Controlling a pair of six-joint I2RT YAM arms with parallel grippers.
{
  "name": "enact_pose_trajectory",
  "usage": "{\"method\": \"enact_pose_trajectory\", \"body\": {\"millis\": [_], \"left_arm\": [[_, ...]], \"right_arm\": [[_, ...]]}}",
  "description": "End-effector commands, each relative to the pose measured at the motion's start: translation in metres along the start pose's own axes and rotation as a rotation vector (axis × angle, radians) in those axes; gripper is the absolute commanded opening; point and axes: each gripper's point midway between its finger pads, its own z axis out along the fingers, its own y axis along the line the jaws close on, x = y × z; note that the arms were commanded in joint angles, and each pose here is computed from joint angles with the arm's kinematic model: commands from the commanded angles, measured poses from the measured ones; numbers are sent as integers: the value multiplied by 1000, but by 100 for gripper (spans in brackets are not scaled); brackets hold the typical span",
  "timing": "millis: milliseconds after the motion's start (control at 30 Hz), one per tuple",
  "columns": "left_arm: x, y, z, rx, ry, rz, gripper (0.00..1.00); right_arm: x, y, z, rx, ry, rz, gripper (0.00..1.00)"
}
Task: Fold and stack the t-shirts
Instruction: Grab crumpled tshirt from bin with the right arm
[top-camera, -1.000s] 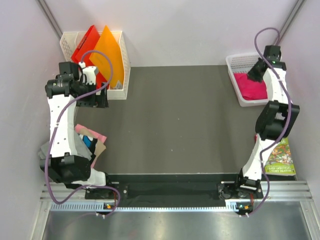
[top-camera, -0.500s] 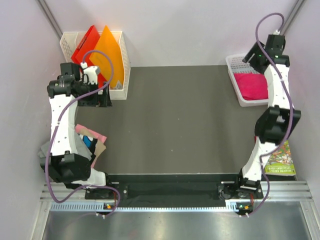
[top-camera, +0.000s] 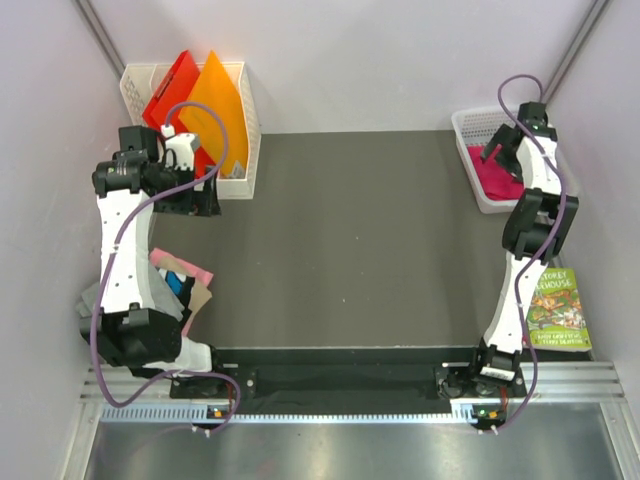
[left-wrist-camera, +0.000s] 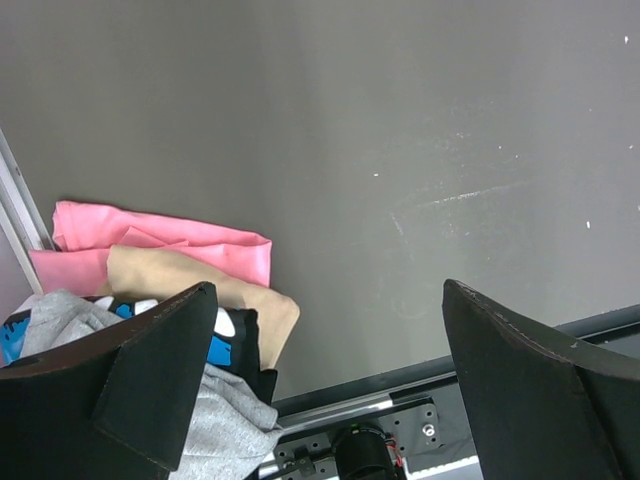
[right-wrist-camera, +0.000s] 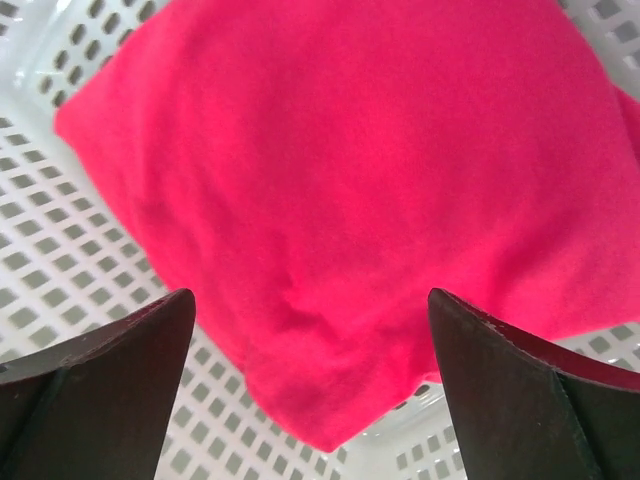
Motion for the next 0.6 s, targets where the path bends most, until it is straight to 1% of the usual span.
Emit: {"method": "enact_pose_trajectory", "body": {"millis": [0,133,233,333,367,567], "left_arm": [[-8,-2,2,30,-21,7,99],[-14,-6,-3,44,-40,1,99],[-18,-7,-8,46,-53,-1,99],[-20,-8,-11,52,-54,-1,99],[-21,-8,-11,52,-54,-1,99],[-20,-7,-11,56,-52,-10,99]], "right_arm": [[-18,-8,-20,50,-72,-31,100],[-5,-30,-11,151,-42,-55,100],[-2,-39,-7,194,-33,-66,100],[2,-39,-2,191,-22,-70,97],[3,-39,-1,190,-19,-63,95],[19,-39,8,183,21,-71,91]]}}
